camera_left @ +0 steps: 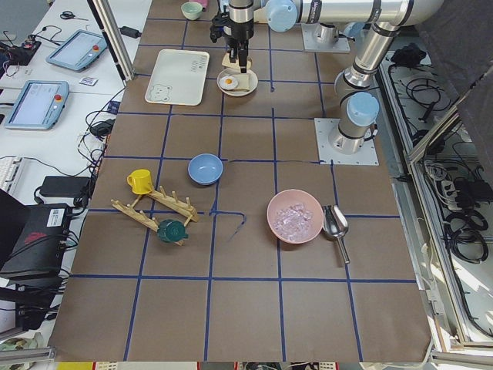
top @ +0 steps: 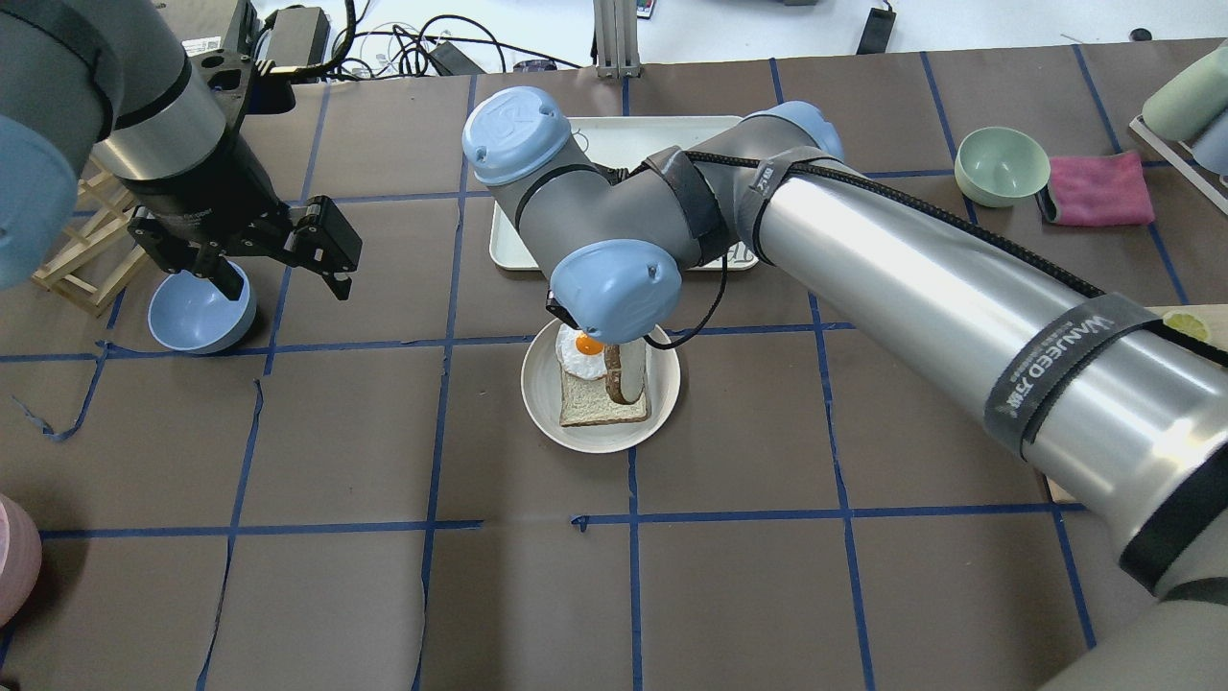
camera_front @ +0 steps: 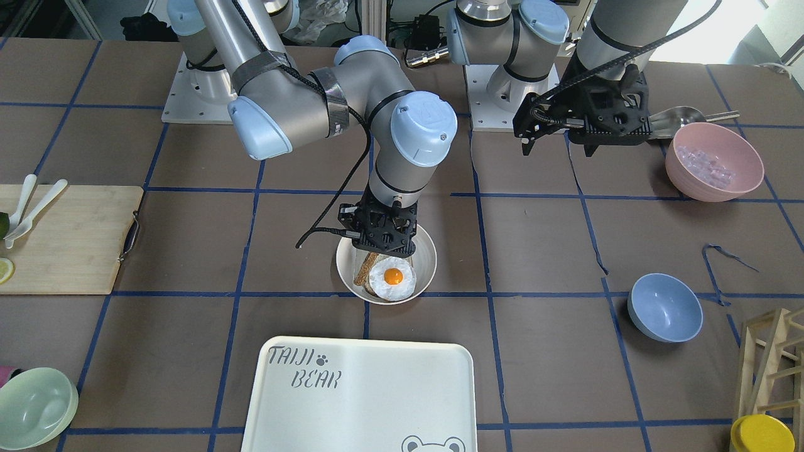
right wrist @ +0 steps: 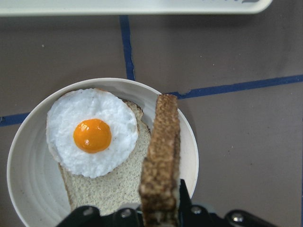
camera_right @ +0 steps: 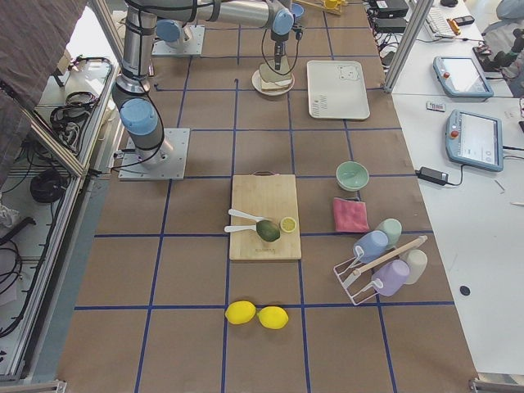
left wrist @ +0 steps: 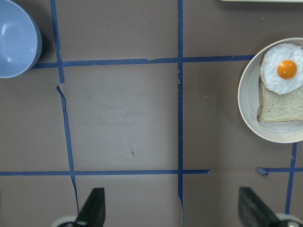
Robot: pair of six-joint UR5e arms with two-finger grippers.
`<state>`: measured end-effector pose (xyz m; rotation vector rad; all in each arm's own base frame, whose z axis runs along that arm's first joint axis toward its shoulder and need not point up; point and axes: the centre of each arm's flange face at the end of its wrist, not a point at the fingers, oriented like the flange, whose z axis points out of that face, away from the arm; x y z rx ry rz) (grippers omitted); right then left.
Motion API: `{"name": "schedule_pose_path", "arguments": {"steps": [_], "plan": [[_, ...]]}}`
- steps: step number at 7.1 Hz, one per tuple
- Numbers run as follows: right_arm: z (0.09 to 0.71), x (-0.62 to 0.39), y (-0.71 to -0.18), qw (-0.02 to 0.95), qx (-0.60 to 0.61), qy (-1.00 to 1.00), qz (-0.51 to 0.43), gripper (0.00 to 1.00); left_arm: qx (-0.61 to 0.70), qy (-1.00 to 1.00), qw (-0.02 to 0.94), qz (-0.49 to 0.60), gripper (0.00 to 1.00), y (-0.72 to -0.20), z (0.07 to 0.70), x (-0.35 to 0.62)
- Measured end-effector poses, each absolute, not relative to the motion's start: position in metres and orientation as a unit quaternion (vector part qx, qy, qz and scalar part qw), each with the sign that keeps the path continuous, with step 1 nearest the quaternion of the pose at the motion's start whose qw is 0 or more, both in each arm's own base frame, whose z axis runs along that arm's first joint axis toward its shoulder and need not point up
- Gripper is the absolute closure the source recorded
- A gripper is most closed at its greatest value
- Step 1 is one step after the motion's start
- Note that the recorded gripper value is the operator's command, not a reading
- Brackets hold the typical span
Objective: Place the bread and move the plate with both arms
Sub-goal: 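Carry the bread slice with the right gripper over the egg plate, then lay the bread slice on top of the egg and open the right gripper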
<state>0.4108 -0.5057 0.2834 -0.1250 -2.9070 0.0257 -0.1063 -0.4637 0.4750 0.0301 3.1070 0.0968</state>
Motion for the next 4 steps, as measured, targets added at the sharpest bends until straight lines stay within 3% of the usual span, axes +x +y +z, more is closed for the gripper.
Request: {"name": "schedule_pose_path", "arguments": {"steps": [3,4], "plan": [[0.262,0.414,-0.512,0.122,-0.043,-0.992,0.009,1.00,0.010,0.999,0.020,0.032,0.00,-0.464,0.475,-0.106],[0.259,0.414,-0.512,0.123,-0.044,-0.991,0.007,0.93,0.010,0.999,0.020,0.033,0.00,-0.463,0.474,-0.106]]}}
